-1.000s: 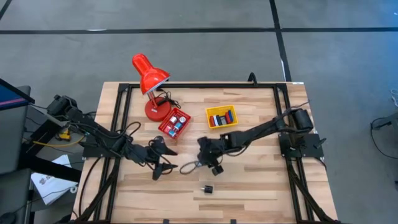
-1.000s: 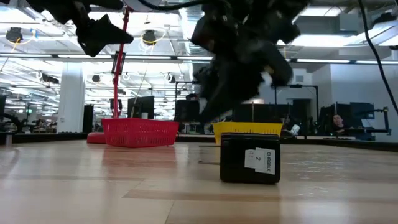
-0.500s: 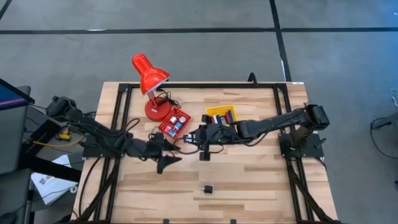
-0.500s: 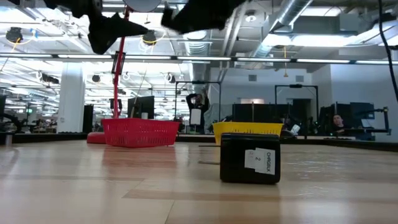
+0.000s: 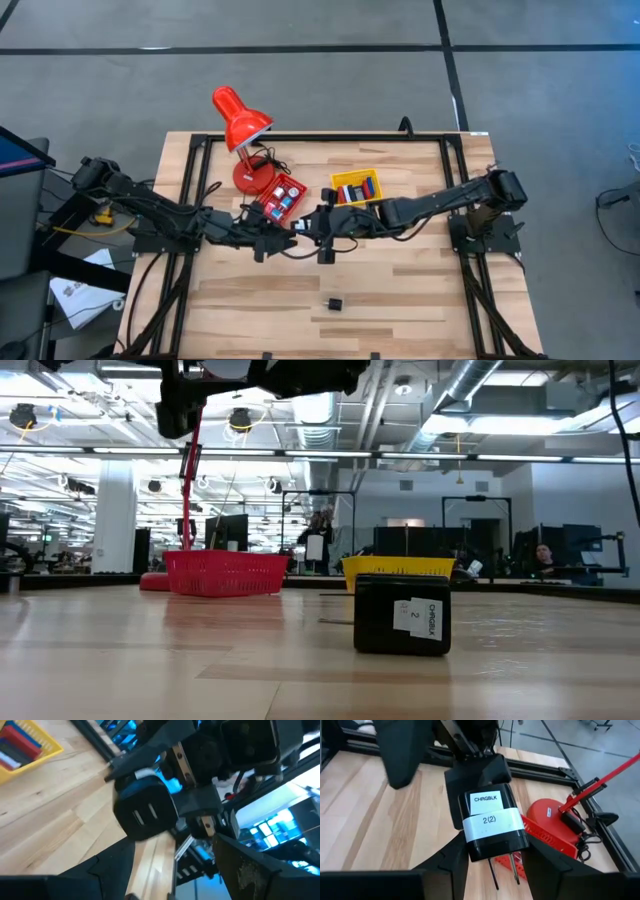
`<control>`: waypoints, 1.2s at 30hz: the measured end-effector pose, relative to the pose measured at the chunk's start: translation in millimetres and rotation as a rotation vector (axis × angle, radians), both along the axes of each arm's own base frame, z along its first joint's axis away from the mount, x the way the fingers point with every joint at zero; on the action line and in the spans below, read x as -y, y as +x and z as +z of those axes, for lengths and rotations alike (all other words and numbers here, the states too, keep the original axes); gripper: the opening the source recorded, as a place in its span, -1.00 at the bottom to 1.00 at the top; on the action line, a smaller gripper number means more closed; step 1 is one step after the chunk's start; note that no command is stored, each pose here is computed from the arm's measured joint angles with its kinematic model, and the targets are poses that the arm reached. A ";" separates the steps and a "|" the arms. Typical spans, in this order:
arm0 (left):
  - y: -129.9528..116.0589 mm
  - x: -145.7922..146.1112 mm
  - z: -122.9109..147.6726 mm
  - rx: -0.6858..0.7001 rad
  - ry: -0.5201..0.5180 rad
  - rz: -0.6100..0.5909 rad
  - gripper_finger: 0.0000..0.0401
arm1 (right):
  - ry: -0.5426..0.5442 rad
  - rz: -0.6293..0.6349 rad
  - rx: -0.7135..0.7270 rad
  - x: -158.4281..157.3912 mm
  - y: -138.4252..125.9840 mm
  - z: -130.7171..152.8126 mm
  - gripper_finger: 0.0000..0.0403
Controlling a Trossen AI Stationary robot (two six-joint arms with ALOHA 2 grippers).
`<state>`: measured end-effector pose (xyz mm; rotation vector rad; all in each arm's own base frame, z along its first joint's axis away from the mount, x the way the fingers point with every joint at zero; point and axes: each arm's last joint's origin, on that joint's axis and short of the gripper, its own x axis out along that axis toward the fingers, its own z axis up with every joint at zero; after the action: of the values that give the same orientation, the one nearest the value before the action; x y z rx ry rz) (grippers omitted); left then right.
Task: Pick & Place Office items
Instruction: Put the top black charger adapter into the red bin
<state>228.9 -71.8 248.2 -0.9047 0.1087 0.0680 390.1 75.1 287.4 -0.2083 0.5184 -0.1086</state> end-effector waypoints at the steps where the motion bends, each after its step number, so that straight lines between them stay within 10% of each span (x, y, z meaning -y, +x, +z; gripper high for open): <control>1: 0.1 0.0 0.9 0.009 -0.003 0.000 0.30 | 0.001 -0.001 0.005 -0.1 0.0 0.6 -0.27; 26: 1.2 -7.5 2.7 0.034 -0.054 0.148 0.29 | -0.049 0.027 0.053 -8.8 0.7 5.4 -0.27; 36: 2.1 -9.6 3.9 0.042 -0.051 0.150 -0.04 | -0.053 0.024 0.052 -8.6 0.7 5.0 -0.27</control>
<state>231.0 -62.2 252.1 -0.9641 0.0038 0.1862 390.8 83.6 292.4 -0.2632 0.4615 -0.1038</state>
